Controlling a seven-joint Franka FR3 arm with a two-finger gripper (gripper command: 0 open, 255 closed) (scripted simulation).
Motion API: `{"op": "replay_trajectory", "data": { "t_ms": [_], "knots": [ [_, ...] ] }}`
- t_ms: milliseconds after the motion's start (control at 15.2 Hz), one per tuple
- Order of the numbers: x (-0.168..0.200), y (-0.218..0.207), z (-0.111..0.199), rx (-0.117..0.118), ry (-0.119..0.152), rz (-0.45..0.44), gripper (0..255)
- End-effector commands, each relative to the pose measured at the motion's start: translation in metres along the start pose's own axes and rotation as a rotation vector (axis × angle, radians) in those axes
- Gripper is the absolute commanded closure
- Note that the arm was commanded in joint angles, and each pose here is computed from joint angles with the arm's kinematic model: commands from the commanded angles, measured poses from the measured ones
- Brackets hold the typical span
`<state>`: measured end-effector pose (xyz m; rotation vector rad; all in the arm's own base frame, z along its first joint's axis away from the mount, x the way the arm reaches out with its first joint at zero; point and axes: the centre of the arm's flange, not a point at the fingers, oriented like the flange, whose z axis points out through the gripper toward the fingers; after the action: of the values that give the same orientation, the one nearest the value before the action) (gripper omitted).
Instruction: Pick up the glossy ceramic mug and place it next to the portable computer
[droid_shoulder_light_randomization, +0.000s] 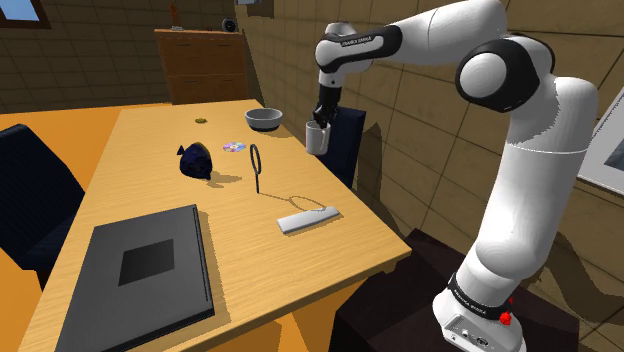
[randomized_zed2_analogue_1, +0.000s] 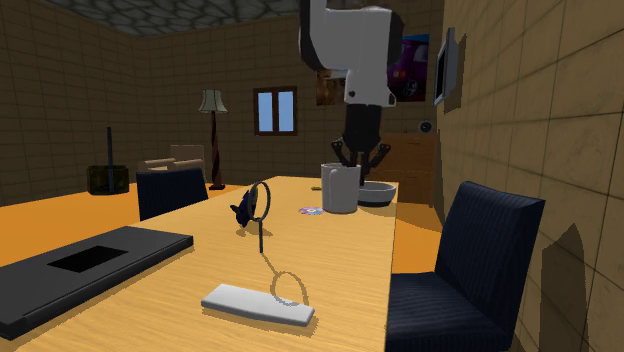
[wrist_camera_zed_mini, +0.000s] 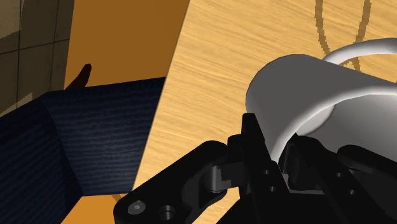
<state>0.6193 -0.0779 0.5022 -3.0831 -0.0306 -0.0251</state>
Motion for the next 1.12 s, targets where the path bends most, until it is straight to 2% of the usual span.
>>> {"op": "replay_trajectory", "data": {
  "t_ms": [0,132,1056],
  "knots": [
    [-0.001,0.000,-0.011,0.000,0.000,0.000,255],
    [-0.001,0.000,-0.020,0.000,0.000,0.000,255],
    [-0.071,-0.171,-0.012,0.000,0.000,0.000,255]
  ]
}}
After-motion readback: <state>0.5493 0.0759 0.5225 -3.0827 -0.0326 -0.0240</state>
